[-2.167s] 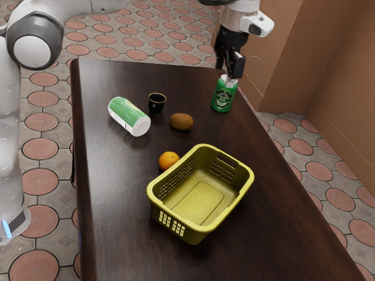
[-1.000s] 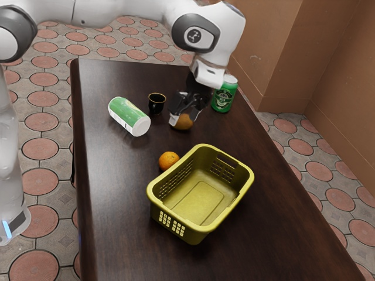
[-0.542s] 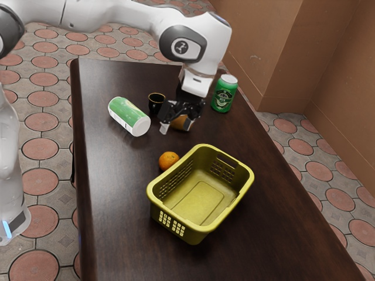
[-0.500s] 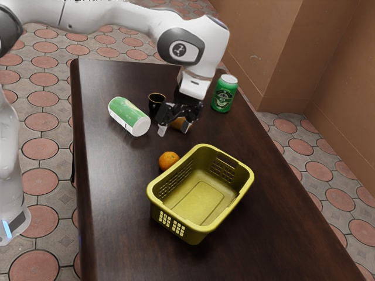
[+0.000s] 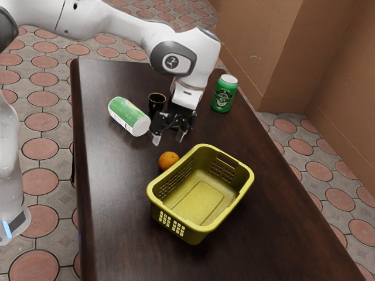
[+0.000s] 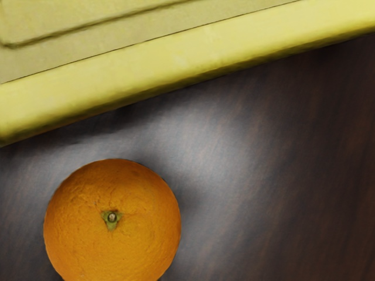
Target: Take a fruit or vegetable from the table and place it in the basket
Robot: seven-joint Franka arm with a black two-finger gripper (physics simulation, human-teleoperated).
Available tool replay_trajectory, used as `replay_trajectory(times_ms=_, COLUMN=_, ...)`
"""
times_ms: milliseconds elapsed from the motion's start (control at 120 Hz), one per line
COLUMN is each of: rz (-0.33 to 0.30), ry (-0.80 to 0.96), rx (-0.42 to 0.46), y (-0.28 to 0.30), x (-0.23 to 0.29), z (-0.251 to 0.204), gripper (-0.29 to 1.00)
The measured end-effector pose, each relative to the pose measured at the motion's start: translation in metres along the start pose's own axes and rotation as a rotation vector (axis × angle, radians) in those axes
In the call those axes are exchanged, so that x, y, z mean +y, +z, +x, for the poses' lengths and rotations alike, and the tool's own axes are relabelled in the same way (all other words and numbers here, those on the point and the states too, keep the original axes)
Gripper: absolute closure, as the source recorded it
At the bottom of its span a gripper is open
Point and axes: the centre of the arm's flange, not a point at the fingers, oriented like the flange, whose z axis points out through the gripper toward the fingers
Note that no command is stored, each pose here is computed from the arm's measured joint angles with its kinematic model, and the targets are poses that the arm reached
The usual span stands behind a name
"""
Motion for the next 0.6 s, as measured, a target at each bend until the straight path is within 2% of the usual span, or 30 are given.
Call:
replay_trajectory(times_ms=350, rz=0.02, ry=-0.003, rx=0.005, y=0.012, x=0.0, z=0.003, gripper=0.01)
replay_trajectory(times_ms=600, rz=0.025, ry=-0.069, rx=0.012, y=0.016, x=0.005, z=-0.009, gripper=0.01)
